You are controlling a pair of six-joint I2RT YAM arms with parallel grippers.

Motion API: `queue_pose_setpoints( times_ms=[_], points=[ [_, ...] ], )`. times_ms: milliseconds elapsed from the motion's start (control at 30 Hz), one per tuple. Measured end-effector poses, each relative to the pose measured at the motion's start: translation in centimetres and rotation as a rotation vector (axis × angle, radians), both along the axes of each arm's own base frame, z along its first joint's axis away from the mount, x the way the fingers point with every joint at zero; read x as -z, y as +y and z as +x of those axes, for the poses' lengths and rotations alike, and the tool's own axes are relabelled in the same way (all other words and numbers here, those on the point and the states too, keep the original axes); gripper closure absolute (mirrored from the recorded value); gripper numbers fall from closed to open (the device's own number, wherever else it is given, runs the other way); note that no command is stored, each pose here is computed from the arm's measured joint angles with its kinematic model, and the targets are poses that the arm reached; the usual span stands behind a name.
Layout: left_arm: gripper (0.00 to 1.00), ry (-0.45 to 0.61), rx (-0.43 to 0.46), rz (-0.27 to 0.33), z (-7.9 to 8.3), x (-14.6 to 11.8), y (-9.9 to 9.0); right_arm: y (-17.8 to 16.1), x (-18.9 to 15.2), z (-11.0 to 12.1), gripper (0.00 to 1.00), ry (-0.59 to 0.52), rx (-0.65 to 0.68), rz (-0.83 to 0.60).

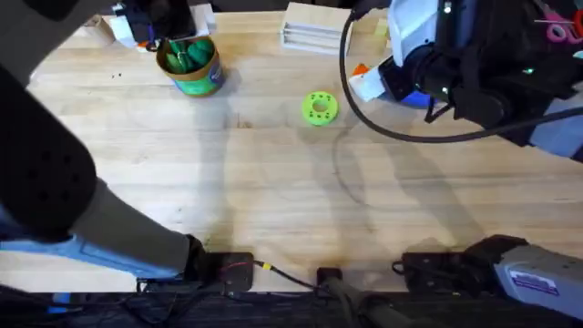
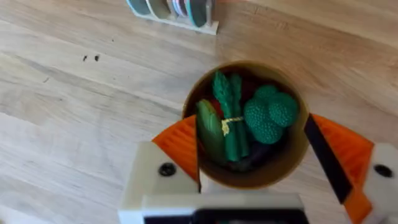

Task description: Pick up the gripper from the table and insert it into the empty holder that is missing its gripper. Then pick up a screw, insert it into the mounting hole, and use the screwdriver to tighten it. Finally, clean up the table by picking up the vegetable and placing it into the bucket.

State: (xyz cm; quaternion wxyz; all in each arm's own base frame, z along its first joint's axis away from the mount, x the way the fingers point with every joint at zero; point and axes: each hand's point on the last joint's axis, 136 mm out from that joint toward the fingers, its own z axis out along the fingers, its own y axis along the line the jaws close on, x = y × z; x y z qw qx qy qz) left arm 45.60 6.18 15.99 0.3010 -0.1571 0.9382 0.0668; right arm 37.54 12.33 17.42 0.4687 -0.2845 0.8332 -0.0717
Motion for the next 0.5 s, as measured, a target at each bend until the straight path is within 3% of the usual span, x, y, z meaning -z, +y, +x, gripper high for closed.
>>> queue_pose_setpoints(
  times_ms=[200,367,400,500],
  points=[
    [0.008,-0.163,0.001,0.012,-1.3,-7.1,-0.1,0.1,0.0,0.0,0.008,0.0,-0.001,0.0],
    [0.034,-0.305,0.0,0.021,-4.6,-13.7,-0.3,1.0,-0.9,-0.6,0.009,-0.019,-0.026,0.015],
    [0.12,-0.324,0.0,0.023,-5.4,-14.8,-0.4,1.2,-1.5,-0.7,0.009,-0.034,-0.026,0.032],
    [0.584,-0.346,0.0,0.025,-8.0,-16.7,-0.5,1.4,-3.8,-1.4,0.009,-0.077,-0.003,0.121]
  ],
)
